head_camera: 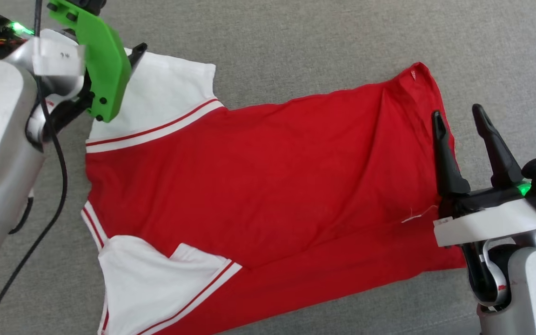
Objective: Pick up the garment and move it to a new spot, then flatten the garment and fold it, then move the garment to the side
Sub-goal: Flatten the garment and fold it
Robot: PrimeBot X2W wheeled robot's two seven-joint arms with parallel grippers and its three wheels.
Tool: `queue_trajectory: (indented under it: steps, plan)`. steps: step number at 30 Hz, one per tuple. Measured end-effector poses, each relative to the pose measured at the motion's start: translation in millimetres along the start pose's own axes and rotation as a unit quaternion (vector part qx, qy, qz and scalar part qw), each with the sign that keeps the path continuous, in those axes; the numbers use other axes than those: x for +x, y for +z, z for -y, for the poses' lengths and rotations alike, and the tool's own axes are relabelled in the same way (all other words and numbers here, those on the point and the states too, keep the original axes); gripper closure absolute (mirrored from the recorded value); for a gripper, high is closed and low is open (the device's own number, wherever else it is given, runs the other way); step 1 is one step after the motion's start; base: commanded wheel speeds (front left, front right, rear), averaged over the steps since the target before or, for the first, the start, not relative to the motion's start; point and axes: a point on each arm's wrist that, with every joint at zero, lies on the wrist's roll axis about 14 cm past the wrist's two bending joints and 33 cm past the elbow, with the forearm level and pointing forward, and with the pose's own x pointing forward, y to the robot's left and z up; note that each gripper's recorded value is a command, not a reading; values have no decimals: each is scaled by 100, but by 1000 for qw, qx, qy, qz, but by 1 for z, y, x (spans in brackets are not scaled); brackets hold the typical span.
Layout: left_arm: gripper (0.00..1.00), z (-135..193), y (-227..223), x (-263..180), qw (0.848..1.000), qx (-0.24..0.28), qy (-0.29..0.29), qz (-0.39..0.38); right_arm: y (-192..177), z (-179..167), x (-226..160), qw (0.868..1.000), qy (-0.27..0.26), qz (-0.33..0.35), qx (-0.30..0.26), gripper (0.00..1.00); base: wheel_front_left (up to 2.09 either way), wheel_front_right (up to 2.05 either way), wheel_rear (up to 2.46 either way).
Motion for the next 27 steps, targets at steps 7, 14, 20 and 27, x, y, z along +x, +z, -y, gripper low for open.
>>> queue_trajectory:
  steps: [7,14,20,27]
  plan:
    - [0,-17,-46,39,994,-19,-4,-111,-23,9,1,1000,-15,-18,2,0,0,0,0]
    - [0,-28,-67,63,988,-27,3,-149,-32,19,0,999,-31,-24,1,0,0,0,0]
    - [100,-23,-70,60,985,-50,-10,-163,-33,20,0,999,-32,-24,2,0,0,0,0]
    - [100,-21,-53,53,993,-58,-4,-98,-25,14,3,1000,-16,-18,-4,0,0,0,0]
